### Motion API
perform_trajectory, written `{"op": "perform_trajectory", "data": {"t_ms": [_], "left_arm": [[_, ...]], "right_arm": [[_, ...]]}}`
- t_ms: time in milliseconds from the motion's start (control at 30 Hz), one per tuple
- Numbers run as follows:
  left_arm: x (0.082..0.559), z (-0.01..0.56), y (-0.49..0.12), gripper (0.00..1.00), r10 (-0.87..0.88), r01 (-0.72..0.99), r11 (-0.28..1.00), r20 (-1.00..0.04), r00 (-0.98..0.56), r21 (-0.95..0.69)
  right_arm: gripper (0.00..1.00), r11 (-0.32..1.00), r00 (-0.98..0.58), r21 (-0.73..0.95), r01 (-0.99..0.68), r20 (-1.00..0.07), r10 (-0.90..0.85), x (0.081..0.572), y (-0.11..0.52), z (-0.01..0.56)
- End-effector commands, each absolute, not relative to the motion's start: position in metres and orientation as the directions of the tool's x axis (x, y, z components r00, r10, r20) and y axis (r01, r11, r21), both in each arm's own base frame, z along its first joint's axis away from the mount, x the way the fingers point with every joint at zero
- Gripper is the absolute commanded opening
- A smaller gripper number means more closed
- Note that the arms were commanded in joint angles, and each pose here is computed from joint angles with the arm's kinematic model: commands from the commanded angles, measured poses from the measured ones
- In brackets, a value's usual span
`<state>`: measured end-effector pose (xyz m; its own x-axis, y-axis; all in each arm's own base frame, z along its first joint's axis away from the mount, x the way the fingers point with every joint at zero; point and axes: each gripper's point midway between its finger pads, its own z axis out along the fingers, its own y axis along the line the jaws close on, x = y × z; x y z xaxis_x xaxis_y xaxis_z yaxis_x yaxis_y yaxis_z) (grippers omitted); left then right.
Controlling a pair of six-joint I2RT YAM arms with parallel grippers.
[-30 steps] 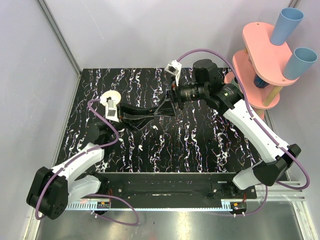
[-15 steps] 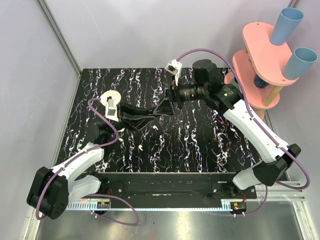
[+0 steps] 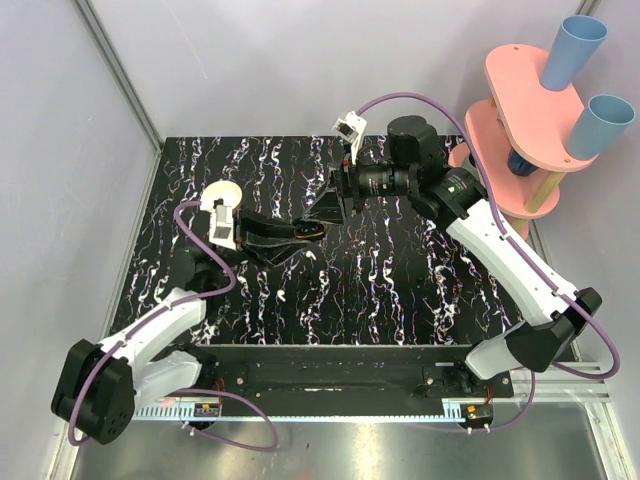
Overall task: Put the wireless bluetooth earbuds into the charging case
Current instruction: Open the charging case.
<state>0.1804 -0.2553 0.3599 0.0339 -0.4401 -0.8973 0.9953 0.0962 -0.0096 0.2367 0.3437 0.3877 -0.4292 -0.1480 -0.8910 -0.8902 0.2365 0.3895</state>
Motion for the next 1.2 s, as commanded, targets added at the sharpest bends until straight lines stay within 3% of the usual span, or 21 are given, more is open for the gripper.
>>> {"op": "perform_trajectory", "data": {"t_ms": [0, 300, 667, 767, 867, 900, 967, 1100, 1167], "left_arm": [[0.165, 0.39, -0.246, 0.0, -0.489, 0.978, 0.125, -0.847, 0.206, 0.165], [0.172, 0.382, -0.246, 0.0, -0.465, 0.975, 0.166, -0.861, 0.207, 0.145], [0.181, 0.365, -0.245, 0.0, -0.436, 0.971, 0.21, -0.878, 0.199, 0.115], [0.182, 0.365, -0.244, 0.0, -0.436, 0.969, 0.22, -0.876, 0.204, 0.115], [0.181, 0.366, -0.244, 0.0, -0.428, 0.966, 0.223, -0.878, 0.214, 0.127], [0.182, 0.363, -0.245, 0.0, -0.419, 0.968, 0.221, -0.885, 0.205, 0.12], [0.179, 0.367, -0.243, 0.0, -0.419, 0.964, 0.23, -0.88, 0.224, 0.136], [0.179, 0.368, -0.241, 0.0, -0.406, 0.957, 0.251, -0.882, 0.239, 0.144], [0.176, 0.372, -0.239, 0.0, -0.404, 0.952, 0.258, -0.877, 0.26, 0.163]], "right_arm": [[0.83, 0.236, -0.39, 0.357, -0.904, -0.914, -0.109, 0.241, 0.347, 0.404], [0.93, 0.198, -0.356, 0.339, -0.92, -0.932, -0.061, 0.235, 0.347, 0.423], [0.97, 0.131, -0.312, 0.315, -0.94, -0.949, 0.042, 0.222, 0.345, 0.456], [0.98, 0.204, -0.303, 0.311, -0.928, -0.951, 0.069, 0.232, 0.338, 0.458], [1.0, 0.398, -0.299, 0.326, -0.858, -0.945, 0.131, 0.262, 0.321, 0.45], [1.0, 0.539, -0.285, 0.339, -0.771, -0.941, 0.184, 0.288, 0.306, 0.447], [1.0, 0.651, -0.3, 0.381, -0.657, -0.924, 0.238, 0.312, 0.28, 0.434], [0.92, 0.707, -0.386, 0.515, -0.485, -0.852, 0.355, 0.344, 0.228, 0.413], [0.95, 0.718, -0.436, 0.557, -0.418, -0.816, 0.379, 0.35, 0.213, 0.394]]}}
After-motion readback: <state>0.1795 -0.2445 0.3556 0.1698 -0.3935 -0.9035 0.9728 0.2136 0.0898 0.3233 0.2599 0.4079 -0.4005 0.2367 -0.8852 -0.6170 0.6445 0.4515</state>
